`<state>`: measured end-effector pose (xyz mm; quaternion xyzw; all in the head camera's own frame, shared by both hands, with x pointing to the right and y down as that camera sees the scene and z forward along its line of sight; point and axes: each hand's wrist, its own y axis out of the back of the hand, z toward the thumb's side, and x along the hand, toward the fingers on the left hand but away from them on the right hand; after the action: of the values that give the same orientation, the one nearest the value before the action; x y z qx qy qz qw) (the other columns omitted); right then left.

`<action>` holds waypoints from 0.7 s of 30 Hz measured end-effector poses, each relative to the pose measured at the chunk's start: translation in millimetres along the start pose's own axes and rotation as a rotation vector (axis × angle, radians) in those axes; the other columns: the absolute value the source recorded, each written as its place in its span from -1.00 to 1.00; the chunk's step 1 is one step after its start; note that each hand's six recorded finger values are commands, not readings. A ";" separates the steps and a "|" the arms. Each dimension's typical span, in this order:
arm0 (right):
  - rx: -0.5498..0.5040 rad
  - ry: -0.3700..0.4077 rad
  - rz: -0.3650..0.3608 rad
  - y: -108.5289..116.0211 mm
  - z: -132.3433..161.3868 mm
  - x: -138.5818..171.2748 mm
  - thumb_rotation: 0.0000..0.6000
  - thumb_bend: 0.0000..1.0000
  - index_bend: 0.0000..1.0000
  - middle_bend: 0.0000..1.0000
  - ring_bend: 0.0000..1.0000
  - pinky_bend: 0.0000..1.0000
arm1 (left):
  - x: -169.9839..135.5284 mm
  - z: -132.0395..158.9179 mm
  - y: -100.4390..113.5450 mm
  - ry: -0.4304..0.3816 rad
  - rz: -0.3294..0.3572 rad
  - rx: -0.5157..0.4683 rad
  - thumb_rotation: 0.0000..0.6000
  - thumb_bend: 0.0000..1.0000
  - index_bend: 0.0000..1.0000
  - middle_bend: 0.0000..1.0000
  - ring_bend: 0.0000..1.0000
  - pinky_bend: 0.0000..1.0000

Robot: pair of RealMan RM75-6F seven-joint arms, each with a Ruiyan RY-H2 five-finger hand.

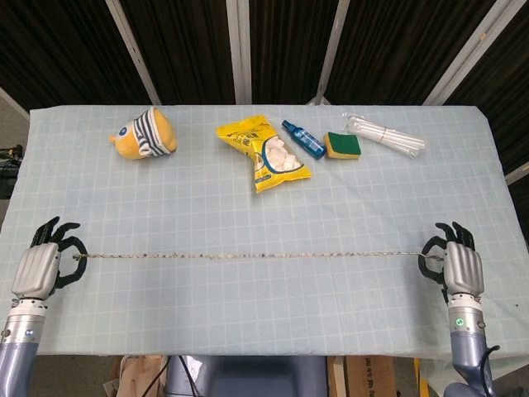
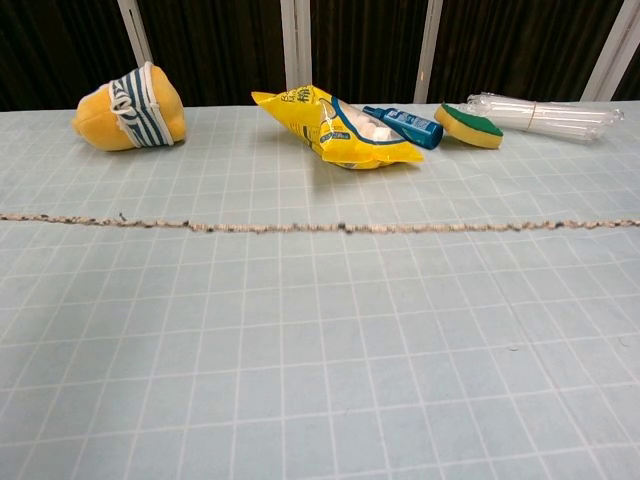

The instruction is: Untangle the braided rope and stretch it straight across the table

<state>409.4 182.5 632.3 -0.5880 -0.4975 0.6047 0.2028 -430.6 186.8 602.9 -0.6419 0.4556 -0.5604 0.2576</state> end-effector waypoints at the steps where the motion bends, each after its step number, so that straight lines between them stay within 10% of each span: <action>1: 0.000 -0.005 -0.001 0.2 -1.3 -0.6 1.00 -0.03 0.31 -0.59 -1.00 -1.00 | 0.1 -0.9 -0.4 0.002 -0.001 0.003 1.00 0.15 0.16 -0.62 -1.00 -1.00; 21: 0.081 -0.016 0.057 -17.6 -10.4 -2.1 1.00 -0.03 0.31 -0.59 -1.00 -1.00 | 0.3 -8.3 -26.5 0.012 -0.071 0.127 1.00 0.14 0.16 -0.62 -1.00 -1.00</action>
<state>413.3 192.0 650.0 -0.5882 -0.4572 0.6347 0.2052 -430.7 200.0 627.3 -0.6368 0.3977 -0.6007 0.2750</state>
